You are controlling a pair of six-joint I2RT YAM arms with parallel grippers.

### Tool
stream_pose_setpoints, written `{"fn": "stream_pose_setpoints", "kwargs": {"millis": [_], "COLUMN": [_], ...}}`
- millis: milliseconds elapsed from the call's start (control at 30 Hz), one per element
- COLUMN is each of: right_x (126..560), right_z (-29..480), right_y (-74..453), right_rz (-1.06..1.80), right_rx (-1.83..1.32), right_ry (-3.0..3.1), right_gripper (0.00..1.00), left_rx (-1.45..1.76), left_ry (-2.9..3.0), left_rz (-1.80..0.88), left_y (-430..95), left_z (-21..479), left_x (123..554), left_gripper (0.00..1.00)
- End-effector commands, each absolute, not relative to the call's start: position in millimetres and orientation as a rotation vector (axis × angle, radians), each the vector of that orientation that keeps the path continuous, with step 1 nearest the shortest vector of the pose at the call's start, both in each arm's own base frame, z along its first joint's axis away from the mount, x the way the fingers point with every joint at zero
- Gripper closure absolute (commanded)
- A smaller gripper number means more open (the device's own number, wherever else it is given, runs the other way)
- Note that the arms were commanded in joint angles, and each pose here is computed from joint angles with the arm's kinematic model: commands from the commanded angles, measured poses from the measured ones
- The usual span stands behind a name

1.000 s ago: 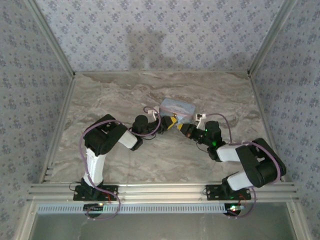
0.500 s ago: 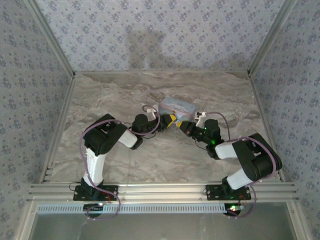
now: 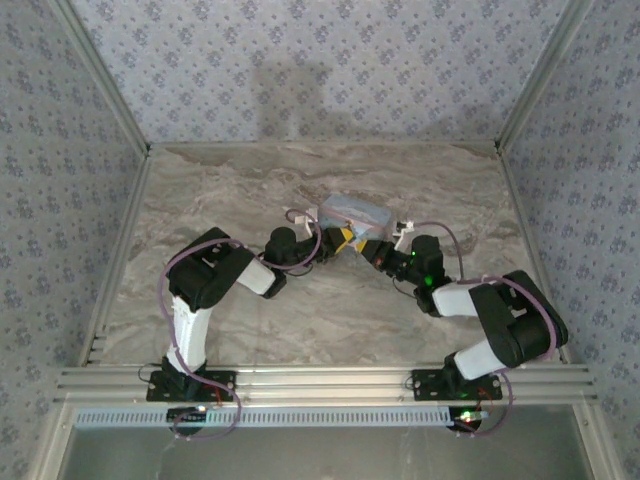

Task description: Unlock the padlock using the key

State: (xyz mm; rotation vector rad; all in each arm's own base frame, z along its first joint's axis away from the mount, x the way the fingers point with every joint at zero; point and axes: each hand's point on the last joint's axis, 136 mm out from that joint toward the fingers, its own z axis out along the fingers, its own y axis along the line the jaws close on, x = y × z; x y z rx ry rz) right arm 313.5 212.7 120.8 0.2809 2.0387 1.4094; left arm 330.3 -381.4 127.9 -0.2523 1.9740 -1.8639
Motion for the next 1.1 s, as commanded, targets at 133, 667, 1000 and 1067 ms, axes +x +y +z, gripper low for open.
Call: {"fn": "stream_pose_setpoints", "kwargs": {"millis": [133, 667, 1000, 1067], "right_x": [333.7, 333.7, 325.8, 326.0], "right_z": [141.7, 140.4, 145.6, 144.8], "right_y": [210.8, 215.6, 221.1, 220.1], "right_rz": [1.477, 1.324, 1.181, 1.175], "right_rx": [0.389, 0.263, 0.056, 0.054], "right_ry": [1.951, 2.057, 2.063, 2.065], "right_gripper": [1.00, 1.00, 1.00, 1.00], "left_rx": [-0.072, -0.071, -0.073, -0.074], "left_ry": [1.922, 1.922, 1.919, 1.919], "left_rz": [-1.990, -1.994, -2.001, -2.001], "left_y": [-401.6, -402.9, -403.6, -403.7], "left_z": [153.2, 153.6, 155.4, 155.4], "left_x": [305.5, 305.4, 306.4, 306.3], "left_gripper": [0.97, 0.97, 0.97, 0.97]}}
